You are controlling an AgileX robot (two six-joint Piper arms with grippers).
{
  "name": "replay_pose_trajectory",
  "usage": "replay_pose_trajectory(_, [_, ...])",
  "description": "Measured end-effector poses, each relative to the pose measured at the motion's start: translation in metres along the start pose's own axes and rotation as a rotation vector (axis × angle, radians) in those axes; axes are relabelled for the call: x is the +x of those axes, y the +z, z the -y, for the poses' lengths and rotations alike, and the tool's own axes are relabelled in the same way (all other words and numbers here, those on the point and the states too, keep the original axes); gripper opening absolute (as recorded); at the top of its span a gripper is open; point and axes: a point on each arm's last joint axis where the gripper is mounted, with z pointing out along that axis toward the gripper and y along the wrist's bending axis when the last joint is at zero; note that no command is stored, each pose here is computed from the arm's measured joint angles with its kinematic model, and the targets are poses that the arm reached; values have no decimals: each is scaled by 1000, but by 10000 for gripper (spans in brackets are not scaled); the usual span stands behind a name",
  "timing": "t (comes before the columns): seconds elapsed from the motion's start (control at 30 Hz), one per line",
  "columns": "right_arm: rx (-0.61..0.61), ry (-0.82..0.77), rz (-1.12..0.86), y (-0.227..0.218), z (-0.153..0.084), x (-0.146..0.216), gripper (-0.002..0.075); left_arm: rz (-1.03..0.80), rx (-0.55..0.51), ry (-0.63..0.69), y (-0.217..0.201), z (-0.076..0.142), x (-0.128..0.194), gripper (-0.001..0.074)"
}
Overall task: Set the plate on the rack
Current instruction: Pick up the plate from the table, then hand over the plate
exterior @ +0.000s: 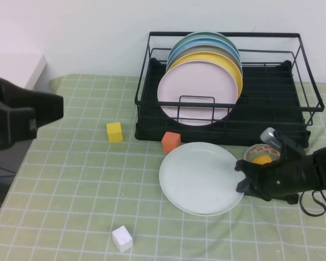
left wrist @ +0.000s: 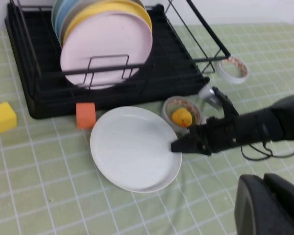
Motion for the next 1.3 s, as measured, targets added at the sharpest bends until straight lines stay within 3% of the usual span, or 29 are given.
replay_pose_trajectory(0.2, [-34, -11, -33, 0, -3, 3, 12, -34, 6, -28, -1, 1, 4, -1])
replay_pose_trajectory(0.37, [-70, -116, -33, -17, -18, 1, 12, -57, 8, -51, -2, 1, 6, -2])
replay_pose_trajectory(0.5, [-138, -218, -21, -44, -39, -1, 12, -63, 8, -75, -2, 1, 6, -2])
replay_pose_trajectory(0.8, [-242, -428, 95, -138, -76, 21, 12, -109, -13, -307, 17, -9, 25, 15])
replay_pose_trajectory(0.9, [-272, -469, 136, -170, -77, 41, 12, -160, 9, -337, 33, -16, 45, 112])
replay_pose_trajectory(1.1, [-333, -525, 196, -214, -72, 78, 12, -189, 171, -337, 56, -15, 66, 448])
replay_pose_trajectory(1.3, [-391, -545, 190, -224, -77, 92, 12, -227, 308, -356, 83, -15, 65, 494])
